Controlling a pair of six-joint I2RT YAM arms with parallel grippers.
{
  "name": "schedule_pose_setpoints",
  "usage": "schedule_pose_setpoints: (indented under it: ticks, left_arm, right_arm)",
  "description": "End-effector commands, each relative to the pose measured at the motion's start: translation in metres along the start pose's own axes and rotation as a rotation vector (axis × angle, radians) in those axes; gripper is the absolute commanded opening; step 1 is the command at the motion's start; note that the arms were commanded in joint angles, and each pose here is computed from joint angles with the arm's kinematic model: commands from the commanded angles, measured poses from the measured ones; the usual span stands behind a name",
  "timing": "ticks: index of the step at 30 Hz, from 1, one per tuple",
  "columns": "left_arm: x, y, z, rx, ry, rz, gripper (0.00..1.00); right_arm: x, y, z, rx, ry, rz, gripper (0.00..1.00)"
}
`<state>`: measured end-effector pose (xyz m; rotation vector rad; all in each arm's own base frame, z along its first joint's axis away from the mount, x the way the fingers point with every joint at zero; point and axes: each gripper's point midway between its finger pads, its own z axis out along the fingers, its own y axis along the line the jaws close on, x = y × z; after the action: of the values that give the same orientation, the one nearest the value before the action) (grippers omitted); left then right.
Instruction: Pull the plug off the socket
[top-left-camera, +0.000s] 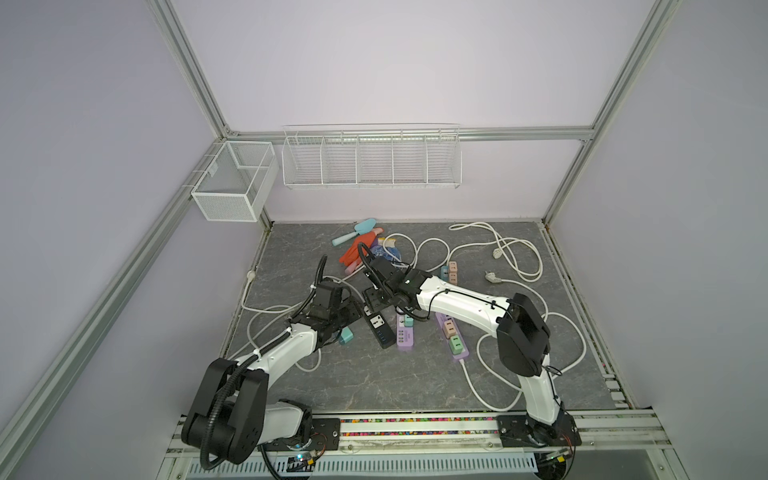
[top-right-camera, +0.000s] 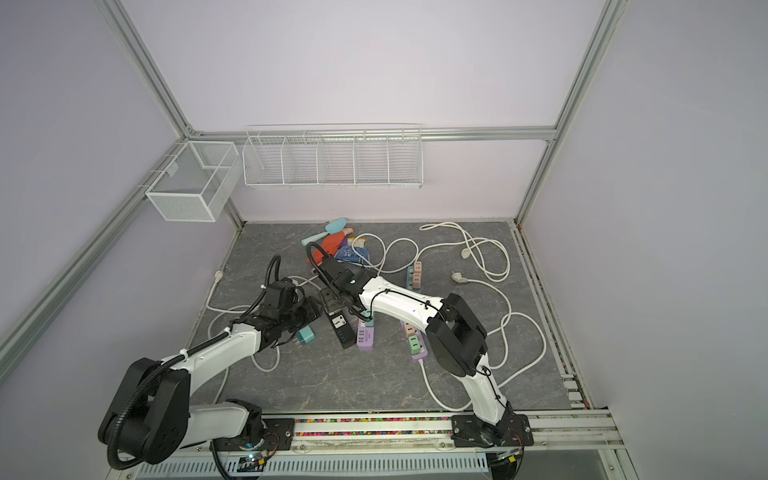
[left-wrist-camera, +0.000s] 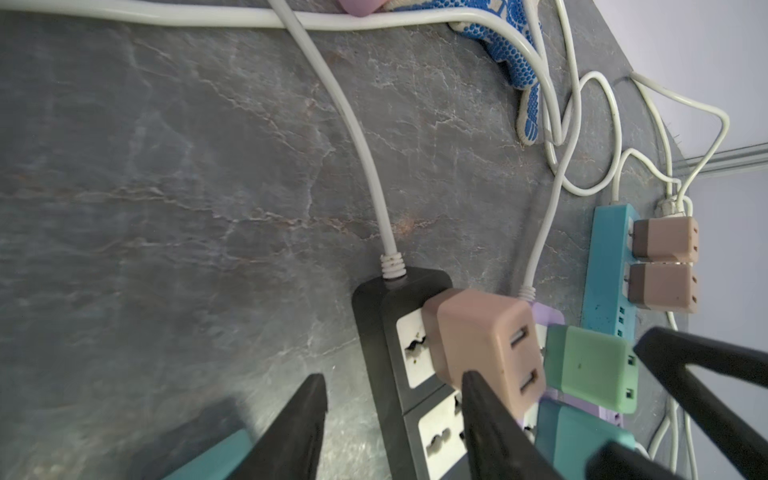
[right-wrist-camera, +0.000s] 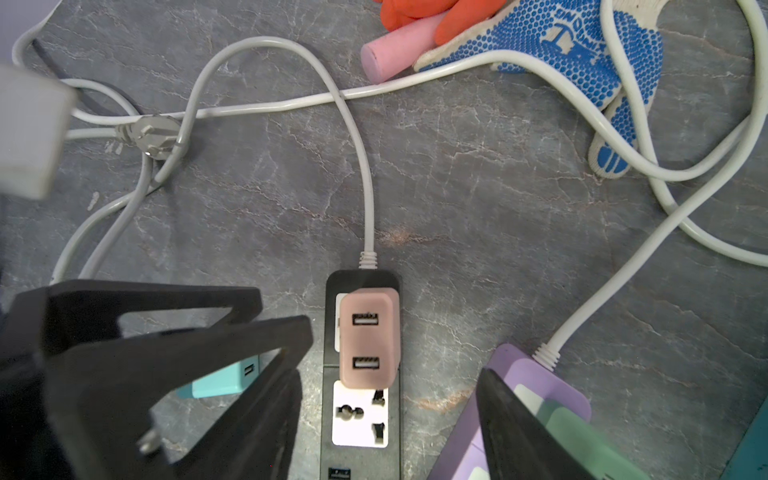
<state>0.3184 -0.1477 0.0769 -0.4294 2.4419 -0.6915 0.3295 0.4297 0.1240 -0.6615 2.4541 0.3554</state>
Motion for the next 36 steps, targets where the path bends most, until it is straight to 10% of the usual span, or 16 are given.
schedule_pose_setpoints:
  ticks: [1, 36]
  left_arm:
    - [-0.013, -0.015, 0.008, 0.05, 0.015, 0.017, 0.5]
    - [0.026, 0.026, 0.049, -0.016, 0.16, -0.065, 0.27]
  right_arm:
    - [-0.004, -0.001, 0.005, 0.001, 0.0, -0.004, 0.67]
    - [0.01, -0.003, 0.055, 0.052, 0.089, 0.011, 0.6]
